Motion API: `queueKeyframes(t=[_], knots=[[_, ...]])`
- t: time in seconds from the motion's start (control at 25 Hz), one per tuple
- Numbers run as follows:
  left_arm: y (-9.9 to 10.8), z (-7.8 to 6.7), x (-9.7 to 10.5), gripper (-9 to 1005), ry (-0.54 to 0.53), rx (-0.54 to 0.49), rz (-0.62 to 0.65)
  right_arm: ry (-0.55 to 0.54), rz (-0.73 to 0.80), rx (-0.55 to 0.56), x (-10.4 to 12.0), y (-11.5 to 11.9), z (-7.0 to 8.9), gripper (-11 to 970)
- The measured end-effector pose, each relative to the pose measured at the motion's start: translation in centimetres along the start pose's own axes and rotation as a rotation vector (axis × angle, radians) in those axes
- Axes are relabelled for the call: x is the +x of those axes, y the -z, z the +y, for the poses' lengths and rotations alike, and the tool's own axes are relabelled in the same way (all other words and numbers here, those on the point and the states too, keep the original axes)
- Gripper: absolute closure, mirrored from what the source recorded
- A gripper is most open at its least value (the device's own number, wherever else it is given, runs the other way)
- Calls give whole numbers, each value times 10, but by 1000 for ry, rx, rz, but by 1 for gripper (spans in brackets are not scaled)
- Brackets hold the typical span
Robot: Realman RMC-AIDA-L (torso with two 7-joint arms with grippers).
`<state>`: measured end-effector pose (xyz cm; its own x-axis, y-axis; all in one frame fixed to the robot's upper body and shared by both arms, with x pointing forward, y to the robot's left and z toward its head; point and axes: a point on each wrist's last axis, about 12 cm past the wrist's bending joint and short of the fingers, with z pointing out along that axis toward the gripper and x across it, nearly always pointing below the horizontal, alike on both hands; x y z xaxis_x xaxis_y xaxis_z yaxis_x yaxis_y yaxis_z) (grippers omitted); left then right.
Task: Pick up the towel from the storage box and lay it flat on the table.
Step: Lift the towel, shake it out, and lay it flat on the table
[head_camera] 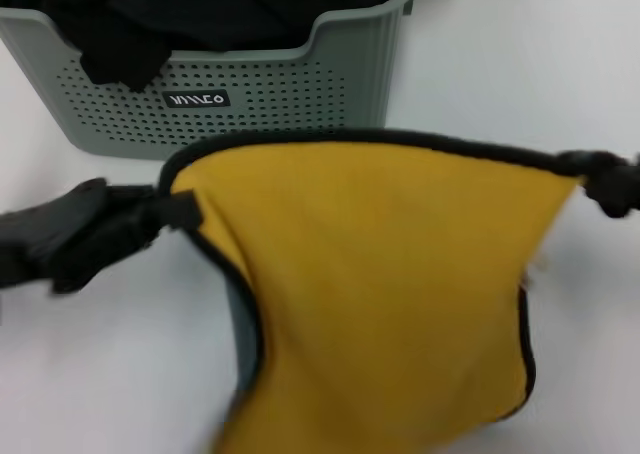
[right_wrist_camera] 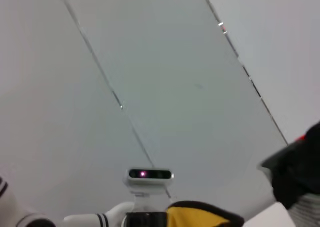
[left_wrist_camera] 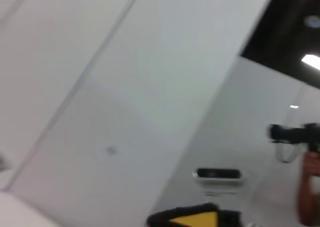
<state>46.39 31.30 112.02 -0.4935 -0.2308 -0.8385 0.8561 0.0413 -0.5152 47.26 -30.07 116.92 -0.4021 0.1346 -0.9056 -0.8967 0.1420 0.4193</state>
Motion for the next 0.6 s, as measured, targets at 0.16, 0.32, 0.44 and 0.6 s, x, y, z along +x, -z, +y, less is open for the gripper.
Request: queueKeyframes(t=[0.16,0.32,0.44,0.6], knots=[[-2,33,12,974,20,-165,38,-43,-16,26,13,-12,-37,845],[-7,60,15,973,-7,-363,102,-61,45,105,26,-28,-69,844],[-8,77,20,973,-4,-490,152,-60,116,203,37,-39,-86,843],[-3,97,27,973,-32,-675,212,-34,178,329,45,-50,-102,841]])
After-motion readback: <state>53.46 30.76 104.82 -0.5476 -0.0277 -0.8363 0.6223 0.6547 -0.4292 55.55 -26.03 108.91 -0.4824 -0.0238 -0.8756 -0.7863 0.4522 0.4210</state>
